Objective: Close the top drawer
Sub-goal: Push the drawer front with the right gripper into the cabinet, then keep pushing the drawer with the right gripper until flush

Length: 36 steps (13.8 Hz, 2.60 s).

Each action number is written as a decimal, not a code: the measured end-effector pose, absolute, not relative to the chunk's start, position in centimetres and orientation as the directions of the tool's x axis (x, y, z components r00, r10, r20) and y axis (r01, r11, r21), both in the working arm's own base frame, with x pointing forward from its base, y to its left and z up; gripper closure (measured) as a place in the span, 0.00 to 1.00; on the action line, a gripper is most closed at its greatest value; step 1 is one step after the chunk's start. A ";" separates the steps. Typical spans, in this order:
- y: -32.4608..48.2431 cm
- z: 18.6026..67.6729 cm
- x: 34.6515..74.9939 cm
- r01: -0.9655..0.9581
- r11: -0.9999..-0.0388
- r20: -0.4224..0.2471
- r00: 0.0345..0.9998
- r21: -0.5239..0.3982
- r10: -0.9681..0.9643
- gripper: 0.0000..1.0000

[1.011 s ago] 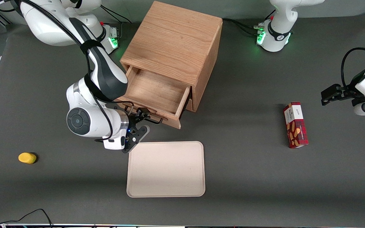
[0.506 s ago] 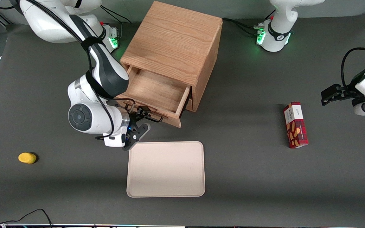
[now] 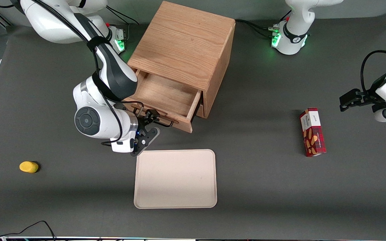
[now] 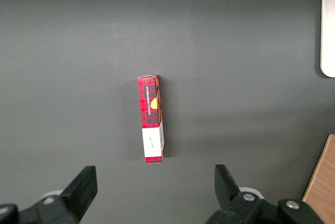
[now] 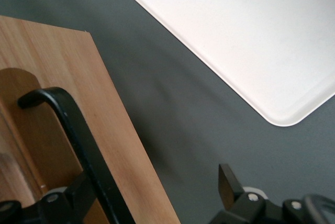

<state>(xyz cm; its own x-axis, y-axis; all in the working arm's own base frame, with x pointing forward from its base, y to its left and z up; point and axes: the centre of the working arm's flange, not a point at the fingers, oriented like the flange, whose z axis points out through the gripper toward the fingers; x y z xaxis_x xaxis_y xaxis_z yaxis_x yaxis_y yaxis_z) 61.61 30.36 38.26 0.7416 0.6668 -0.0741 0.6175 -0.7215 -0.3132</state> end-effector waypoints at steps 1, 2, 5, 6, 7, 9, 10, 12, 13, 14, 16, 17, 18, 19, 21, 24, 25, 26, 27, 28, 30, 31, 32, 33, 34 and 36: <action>30.5 38.3 61.4 0.619 -0.720 -0.076 0.740 -0.314 0.668 0.00; 30.6 38.3 61.2 0.618 -0.722 -0.079 0.740 -0.313 0.668 0.00; 30.9 38.3 60.5 0.617 -0.722 -0.089 0.738 -0.314 0.669 0.00; 31.0 38.3 60.3 0.617 -0.722 -0.091 0.737 -0.314 0.670 0.00; 31.0 38.4 60.1 0.615 -0.724 -0.094 0.738 -0.313 0.668 0.00; 31.1 38.4 59.8 0.604 -0.734 -0.104 0.746 -0.310 0.658 0.00; 31.3 38.3 59.6 0.604 -0.734 -0.106 0.745 -0.311 0.659 0.00; 31.5 38.4 59.1 0.604 -0.734 -0.111 0.744 -0.310 0.659 0.00; 31.5 38.4 58.9 0.604 -0.735 -0.113 0.744 -0.309 0.659 0.00; 31.5 38.4 58.7 0.602 -0.737 -0.113 0.745 -0.308 0.657 0.00; 31.8 38.4 58.2 0.593 -0.745 -0.116 0.753 -0.306 0.647 0.00; 32.0 38.4 57.8 0.590 -0.747 -0.121 0.754 -0.307 0.645 0.00; 32.2 38.4 57.5 0.590 -0.747 -0.124 0.753 -0.307 0.646 0.00; 32.4 38.4 57.2 0.590 -0.747 -0.127 0.752 -0.308 0.647 0.00; 32.5 38.4 56.8 0.590 -0.748 -0.124 0.754 -0.304 0.645 0.00; 32.4 38.3 56.2 0.589 -0.751 -0.121 0.757 -0.299 0.642 0.00; 32.4 38.2 56.1 0.585 -0.755 -0.119 0.762 -0.295 0.637 0.00; 32.4 38.1 55.8 0.577 -0.762 -0.121 0.768 -0.293 0.629 0.00; 32.7 38.2 55.4 0.572 -0.767 -0.122 0.773 -0.292 0.623 0.00; 32.9 38.2 55.0 0.565 -0.772 -0.129 0.776 -0.292 0.617 0.00; 33.3 38.3 54.4 0.556 -0.779 -0.138 0.781 -0.291 0.609 0.00; 33.4 38.3 54.2 0.552 -0.782 -0.141 0.784 -0.290 0.605 0.00; 33.4 38.3 54.0 0.545 -0.787 -0.145 0.788 -0.288 0.599 0.00; 33.6 38.3 53.7 0.539 -0.792 -0.150 0.792 -0.287 0.593 0.00; 33.8 38.3 53.5 0.534 -0.795 -0.154 0.794 -0.287 0.589 0.00; 34.2 38.4 52.9 0.525 -0.802 -0.163 0.798 -0.285 0.580 0.00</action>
<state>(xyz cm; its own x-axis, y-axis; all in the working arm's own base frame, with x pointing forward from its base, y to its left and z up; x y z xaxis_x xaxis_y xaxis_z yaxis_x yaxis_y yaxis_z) 52.87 34.16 38.38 0.7980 0.5801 -0.1633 0.5249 -0.8022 -0.2845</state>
